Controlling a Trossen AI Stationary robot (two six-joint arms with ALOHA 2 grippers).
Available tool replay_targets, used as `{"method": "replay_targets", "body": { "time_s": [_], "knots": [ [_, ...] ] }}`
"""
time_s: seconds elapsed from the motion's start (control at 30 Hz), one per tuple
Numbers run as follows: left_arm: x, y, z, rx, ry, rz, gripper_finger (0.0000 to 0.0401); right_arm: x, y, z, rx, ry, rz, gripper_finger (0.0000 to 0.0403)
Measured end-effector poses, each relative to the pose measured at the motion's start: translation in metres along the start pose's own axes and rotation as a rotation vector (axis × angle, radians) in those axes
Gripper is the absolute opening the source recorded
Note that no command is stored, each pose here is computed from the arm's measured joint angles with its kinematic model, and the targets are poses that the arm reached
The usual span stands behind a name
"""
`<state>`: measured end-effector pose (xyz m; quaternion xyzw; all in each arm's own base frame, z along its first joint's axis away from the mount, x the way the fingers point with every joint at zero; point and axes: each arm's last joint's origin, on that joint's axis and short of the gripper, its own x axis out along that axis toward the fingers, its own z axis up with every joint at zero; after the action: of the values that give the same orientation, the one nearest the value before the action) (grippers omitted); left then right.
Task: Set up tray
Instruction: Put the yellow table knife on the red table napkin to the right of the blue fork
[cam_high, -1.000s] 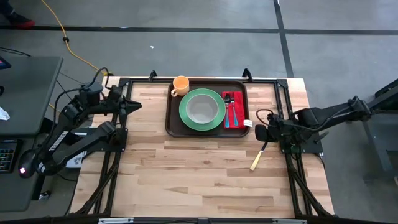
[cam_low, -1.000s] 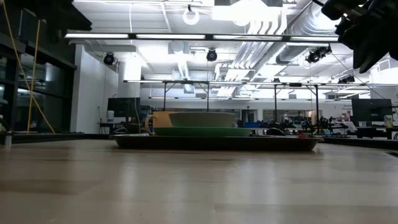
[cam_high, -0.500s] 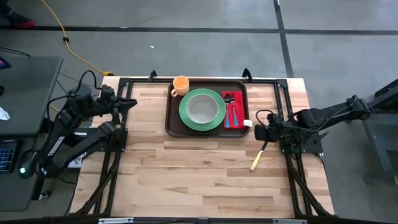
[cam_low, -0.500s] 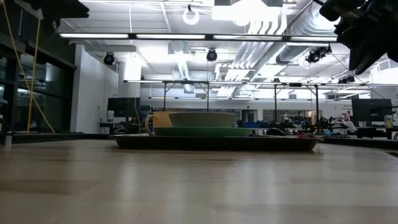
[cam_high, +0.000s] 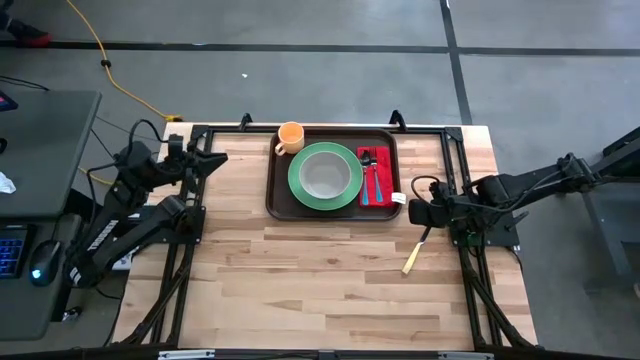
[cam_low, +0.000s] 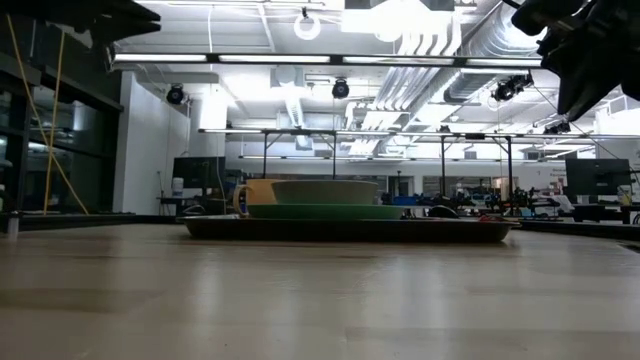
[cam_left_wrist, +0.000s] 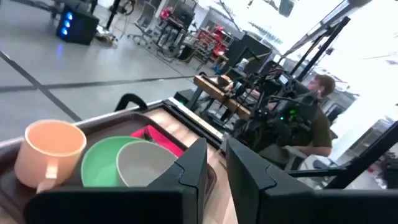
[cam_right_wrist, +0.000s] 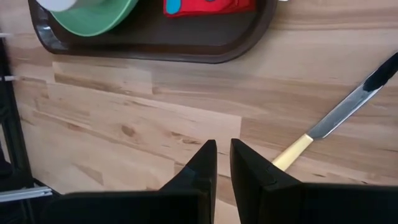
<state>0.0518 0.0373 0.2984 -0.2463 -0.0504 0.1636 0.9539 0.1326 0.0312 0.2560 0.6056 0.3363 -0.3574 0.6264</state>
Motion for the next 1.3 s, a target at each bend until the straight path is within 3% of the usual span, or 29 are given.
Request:
{"method": "replay_targets", "body": {
  "time_s": [0.17, 0.43, 0.9, 1.17, 1.3],
  "knots": [
    [-0.004, 0.001, -0.006, -0.001, 0.014, 0.000, 0.0092, 0.000, 0.000, 0.002, 0.014, -0.019, -0.002, 0.0023],
    [-0.002, 0.011, -0.018, 0.030, 0.045, 0.089, 0.0092, 0.001, 0.000, 0.007, 0.045, -0.043, -0.014, 0.0023],
    [0.004, 0.038, -0.058, 0.009, -0.002, 0.069, 0.0092, 0.002, 0.000, 0.012, 0.083, -0.060, -0.015, 0.0023],
    [0.011, 0.053, -0.075, 0.037, 0.030, 0.105, 0.0092, 0.002, 0.001, 0.013, 0.091, -0.071, -0.010, 0.0023],
    [0.018, 0.061, -0.086, 0.068, 0.003, 0.072, 0.0092, 0.002, 0.002, 0.013, 0.096, -0.070, 0.000, 0.0023]
  ]
}}
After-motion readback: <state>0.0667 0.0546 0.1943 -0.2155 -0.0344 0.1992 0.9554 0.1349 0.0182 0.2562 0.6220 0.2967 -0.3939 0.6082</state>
